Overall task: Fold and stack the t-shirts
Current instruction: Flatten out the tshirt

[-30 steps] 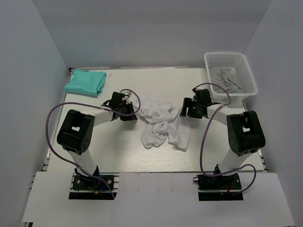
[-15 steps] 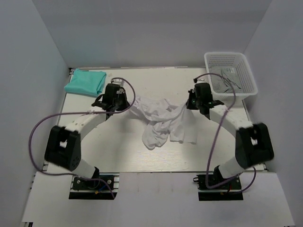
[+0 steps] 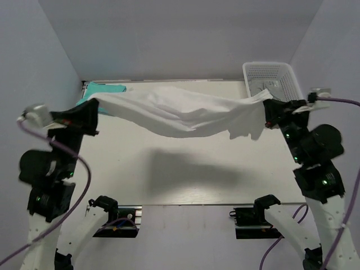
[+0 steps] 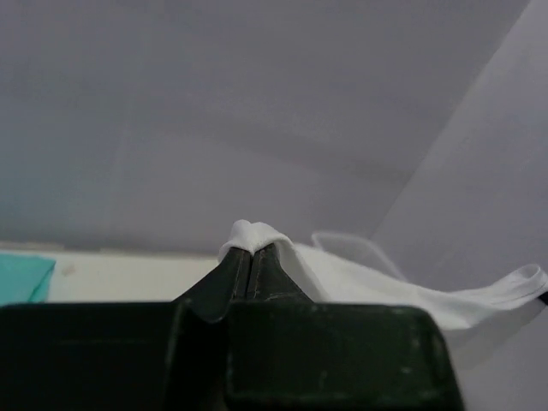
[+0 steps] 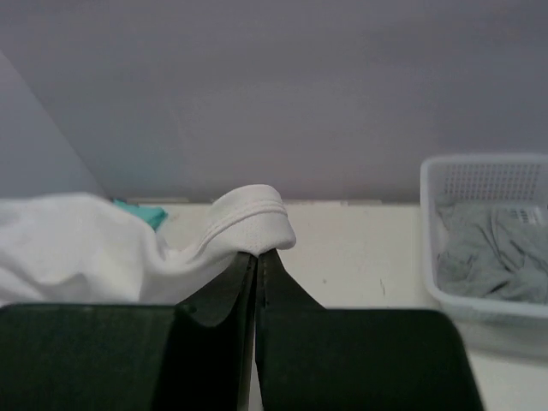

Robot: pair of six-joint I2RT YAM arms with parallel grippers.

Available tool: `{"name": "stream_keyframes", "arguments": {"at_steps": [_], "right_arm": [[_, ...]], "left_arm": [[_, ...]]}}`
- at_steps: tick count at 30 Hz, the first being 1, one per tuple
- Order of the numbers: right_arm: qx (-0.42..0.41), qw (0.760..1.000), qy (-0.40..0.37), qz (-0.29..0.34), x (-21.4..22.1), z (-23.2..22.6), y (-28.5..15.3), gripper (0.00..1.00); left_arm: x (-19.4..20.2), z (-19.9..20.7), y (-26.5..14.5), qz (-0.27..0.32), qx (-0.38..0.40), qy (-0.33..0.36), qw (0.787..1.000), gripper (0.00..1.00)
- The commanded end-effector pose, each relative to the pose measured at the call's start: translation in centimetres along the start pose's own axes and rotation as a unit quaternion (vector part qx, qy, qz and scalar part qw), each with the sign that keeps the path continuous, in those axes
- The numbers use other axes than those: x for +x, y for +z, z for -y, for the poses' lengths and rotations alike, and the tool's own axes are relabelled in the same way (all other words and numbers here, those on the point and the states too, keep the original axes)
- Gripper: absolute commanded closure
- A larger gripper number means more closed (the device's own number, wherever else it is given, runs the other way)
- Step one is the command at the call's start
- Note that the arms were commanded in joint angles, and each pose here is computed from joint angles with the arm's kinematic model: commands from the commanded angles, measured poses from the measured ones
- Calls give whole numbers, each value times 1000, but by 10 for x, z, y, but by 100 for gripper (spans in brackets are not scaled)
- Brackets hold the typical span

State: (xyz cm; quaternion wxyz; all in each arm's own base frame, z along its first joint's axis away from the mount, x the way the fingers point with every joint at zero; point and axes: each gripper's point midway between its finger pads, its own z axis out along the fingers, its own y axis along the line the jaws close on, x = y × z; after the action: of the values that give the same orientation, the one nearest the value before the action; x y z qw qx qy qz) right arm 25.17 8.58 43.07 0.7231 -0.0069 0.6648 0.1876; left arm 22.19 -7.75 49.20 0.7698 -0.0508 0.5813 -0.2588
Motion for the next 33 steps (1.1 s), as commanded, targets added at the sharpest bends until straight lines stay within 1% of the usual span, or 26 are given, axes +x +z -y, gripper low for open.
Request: {"name": "stream_keyframes", "arguments": {"at_steps": [1, 2, 3, 4, 7, 9, 11, 13, 14, 15, 16, 17, 18, 20, 21, 22, 23, 24, 25, 26, 27, 28, 30, 31, 32, 33], "right_arm": [[-33, 997, -15, 62, -60, -16, -43, 100], [-27, 998, -15, 61, -62, -14, -47, 100], [-27, 996, -12, 81, -81, -16, -57, 100], [-22, 996, -11, 81, -84, -15, -56, 100], [-8, 998, 3, 67, -74, -11, -47, 100], [16, 999, 11, 46, -58, -2, -31, 100], [42, 999, 21, -12, -14, 9, -2, 100], [75, 996, 37, -29, 6, 20, 14, 100], [99, 991, 38, -87, 55, 32, 34, 100], [133, 986, 41, -87, 65, 45, 41, 100], [159, 976, 37, -145, 121, 59, 56, 100], [167, 974, 43, -148, 134, 63, 64, 100], [194, 968, 40, -155, 149, 75, 67, 100], [220, 948, 33, -229, 222, 92, 84, 100], [238, 933, 32, -269, 257, 103, 88, 76], [243, 923, 27, -297, 273, 106, 89, 76], [257, 900, 19, -351, 312, 115, 96, 51], [264, 898, 20, -350, 307, 116, 107, 46], [278, 879, 11, -386, 319, 119, 95, 41], [285, 874, 7, -393, 324, 121, 101, 33], [286, 874, 3, -394, 322, 121, 100, 30], [281, 878, 10, -388, 321, 120, 102, 21], [265, 888, 16, -374, 311, 113, 95, 11], [259, 899, 23, -353, 297, 110, 96, 10], [253, 899, 27, -356, 300, 108, 90, 10], [246, 903, 30, -353, 296, 106, 83, 10]], "left_arm": [[-49, 2, -34, 60, -11, 4, 998, 100], [-63, 3, -44, 81, -11, 1, 997, 100], [-66, -1, -47, 84, -27, 0, 996, 100], [-75, 0, -51, 92, -30, -1, 995, 100], [-65, -10, -34, 75, -56, 2, 996, 100], [-40, -26, -6, 41, -95, 10, 995, 100], [-5, -44, 18, 0, -132, 15, 991, 100], [41, -63, 41, -53, -162, 30, 985, 100], [81, -80, 61, -99, -189, 31, 977, 100], [105, -93, 70, -121, -211, 36, 969, 100], [132, -117, 74, -134, -258, 45, 956, 100], [156, -134, 79, -153, -283, 47, 945, 100], [206, -159, 87, -203, -316, 55, 925, 100], [259, -191, 92, -256, -338, 59, 904, 100], [304, -216, 94, -309, -361, 62, 878, 98], [327, -223, 92, -345, -372, 62, 860, 87], [341, -236, 92, -369, -388, 59, 842, 63], [339, -235, 111, -368, -390, 55, 842, 54], [362, -250, 98, -408, -413, 60, 812, 48], [358, -246, 109, -405, -407, 55, 817, 37], [359, -244, 110, -408, -403, 51, 818, 14], [343, -235, 121, -385, -382, 46, 839, 0], [338, -223, 115, -386, -350, 42, 853, 0], [332, -216, 116, -381, -334, 39, 861, 0], [332, -212, 109, -386, -322, 37, 863, 0], [321, -195, 110, -381, -297, 33, 875, 0]]}}
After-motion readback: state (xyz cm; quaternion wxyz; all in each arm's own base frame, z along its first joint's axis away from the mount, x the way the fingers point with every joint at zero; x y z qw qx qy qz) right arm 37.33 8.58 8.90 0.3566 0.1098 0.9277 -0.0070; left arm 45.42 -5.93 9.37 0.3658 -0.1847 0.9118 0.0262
